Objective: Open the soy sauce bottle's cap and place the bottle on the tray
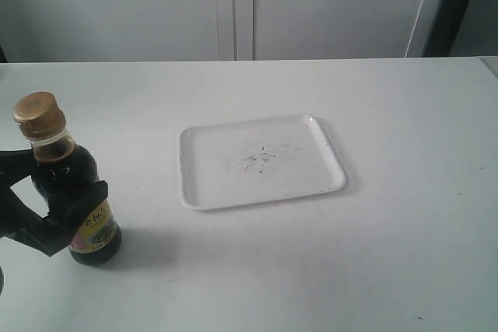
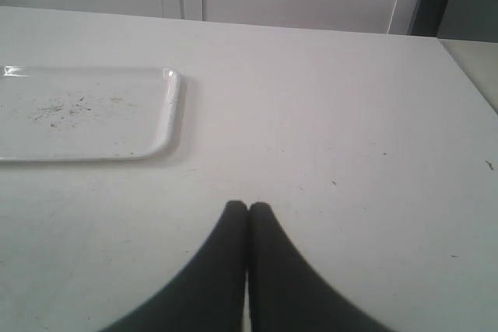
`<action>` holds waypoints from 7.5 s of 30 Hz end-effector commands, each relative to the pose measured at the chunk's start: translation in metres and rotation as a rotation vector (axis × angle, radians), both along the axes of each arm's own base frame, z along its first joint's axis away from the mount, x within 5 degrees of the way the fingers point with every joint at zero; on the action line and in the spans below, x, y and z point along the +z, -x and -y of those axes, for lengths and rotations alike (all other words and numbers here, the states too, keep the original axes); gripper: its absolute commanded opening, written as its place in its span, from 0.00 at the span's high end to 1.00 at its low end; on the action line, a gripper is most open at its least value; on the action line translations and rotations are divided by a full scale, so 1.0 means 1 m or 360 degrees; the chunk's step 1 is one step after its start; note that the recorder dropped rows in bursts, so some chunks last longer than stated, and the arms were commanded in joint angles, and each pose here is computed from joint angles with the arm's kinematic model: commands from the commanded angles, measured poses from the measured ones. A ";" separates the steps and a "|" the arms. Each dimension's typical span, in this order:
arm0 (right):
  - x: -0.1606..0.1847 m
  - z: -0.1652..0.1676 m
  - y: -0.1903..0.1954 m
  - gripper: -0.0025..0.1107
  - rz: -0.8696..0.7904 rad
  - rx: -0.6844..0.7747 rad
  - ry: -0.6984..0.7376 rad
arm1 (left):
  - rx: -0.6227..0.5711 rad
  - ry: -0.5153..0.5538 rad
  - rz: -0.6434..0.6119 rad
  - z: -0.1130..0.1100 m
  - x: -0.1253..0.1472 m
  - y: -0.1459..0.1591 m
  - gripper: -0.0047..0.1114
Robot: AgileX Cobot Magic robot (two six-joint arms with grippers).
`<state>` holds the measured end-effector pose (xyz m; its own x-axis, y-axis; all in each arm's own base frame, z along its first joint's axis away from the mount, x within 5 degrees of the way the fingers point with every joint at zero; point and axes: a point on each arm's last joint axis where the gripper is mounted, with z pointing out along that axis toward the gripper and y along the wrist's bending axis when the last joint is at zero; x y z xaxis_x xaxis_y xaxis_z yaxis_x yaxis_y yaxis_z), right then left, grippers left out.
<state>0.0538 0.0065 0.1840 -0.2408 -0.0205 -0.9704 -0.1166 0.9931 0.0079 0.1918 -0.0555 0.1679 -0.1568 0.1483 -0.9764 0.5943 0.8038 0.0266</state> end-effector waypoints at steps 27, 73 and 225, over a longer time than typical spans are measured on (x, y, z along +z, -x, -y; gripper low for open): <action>0.000 0.000 0.000 0.98 0.0021 0.0004 -0.0005 | -0.0100 -0.0133 -0.0036 0.016 -0.020 -0.005 0.06; 0.000 0.000 0.000 0.98 0.0021 0.0004 -0.0005 | -0.0097 -0.0242 0.0006 0.013 -0.024 0.003 0.96; 0.044 -0.324 -0.222 0.98 0.1328 0.1637 0.1097 | -0.0139 -0.0275 0.0028 0.015 -0.024 0.005 0.96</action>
<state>0.2737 0.3288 0.2297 0.7720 -0.3333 -0.5413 -0.4769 0.2592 -0.8398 0.1906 -0.0693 0.1444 -0.1239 0.3116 -0.9421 0.6482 0.7442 0.1609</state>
